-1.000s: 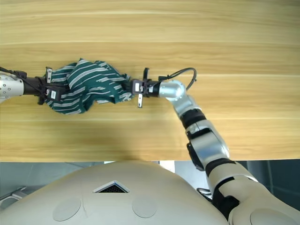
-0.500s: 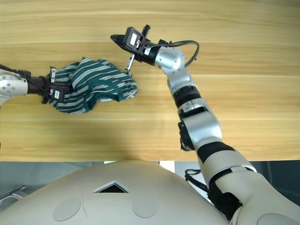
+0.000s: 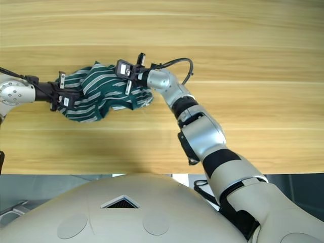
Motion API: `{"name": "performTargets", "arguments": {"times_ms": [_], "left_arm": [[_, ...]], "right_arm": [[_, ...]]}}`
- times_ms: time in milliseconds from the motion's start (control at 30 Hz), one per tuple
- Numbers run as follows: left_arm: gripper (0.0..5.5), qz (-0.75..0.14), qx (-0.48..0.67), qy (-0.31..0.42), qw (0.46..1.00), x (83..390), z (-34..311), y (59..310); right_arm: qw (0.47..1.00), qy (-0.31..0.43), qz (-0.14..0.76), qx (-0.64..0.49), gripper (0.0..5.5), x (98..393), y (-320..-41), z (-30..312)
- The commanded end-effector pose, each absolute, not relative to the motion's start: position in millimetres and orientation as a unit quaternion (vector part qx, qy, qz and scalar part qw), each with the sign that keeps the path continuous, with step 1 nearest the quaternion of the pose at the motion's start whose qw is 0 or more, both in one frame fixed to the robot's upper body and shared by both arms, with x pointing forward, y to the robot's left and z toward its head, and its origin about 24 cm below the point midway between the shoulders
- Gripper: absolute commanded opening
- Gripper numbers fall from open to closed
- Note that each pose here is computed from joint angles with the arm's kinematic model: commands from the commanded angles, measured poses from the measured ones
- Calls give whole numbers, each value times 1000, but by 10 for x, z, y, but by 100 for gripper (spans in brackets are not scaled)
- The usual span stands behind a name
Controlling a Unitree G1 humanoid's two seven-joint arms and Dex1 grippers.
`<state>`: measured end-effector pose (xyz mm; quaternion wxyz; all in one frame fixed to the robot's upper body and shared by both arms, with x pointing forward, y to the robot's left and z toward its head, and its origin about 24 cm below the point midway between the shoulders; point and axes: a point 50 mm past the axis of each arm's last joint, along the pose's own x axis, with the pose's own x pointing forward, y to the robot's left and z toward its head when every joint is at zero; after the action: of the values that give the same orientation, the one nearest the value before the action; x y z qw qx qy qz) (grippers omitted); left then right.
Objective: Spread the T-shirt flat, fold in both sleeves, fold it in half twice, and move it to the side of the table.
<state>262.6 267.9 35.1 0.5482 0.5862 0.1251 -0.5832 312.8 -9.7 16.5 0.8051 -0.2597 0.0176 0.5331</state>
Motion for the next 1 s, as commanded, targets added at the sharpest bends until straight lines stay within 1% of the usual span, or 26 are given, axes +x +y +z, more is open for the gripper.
{"name": "performTargets", "arguments": {"times_ms": [33,200,300,433,567,633,667,767,800,867,1000], "left_arm": [[0,-618,569,152,521,2490,115,2606],[0,-617,570,148,523,2516,109,2571],[0,-619,568,144,523,2523,92,2534],[0,-623,563,140,524,2510,64,2500],[0,-625,560,139,525,2507,39,2476],[0,-626,560,137,526,2513,33,2457],[0,-625,560,134,527,2515,37,2449],[0,-625,558,125,531,2525,47,2418],[0,-626,558,124,531,2525,47,2411],[0,-626,556,123,532,2519,38,2402],[0,-628,555,121,532,2520,28,2383]], "right_arm": [[799,28,541,-262,4,3073,-140,80],[775,19,582,-244,4,2965,-179,45],[759,-9,614,-218,4,2912,-174,122],[752,-43,628,-195,4,2896,-172,263],[734,-47,650,-192,4,2834,-198,296],[721,-20,654,-227,4,2818,-281,185],[720,6,644,-256,4,2839,-349,97],[726,100,588,-342,4,2910,-641,-203],[725,121,573,-362,4,2911,-722,-277],[726,145,553,-383,4,2903,-824,-369],[725,168,528,-409,4,2900,-937,-454]]}}
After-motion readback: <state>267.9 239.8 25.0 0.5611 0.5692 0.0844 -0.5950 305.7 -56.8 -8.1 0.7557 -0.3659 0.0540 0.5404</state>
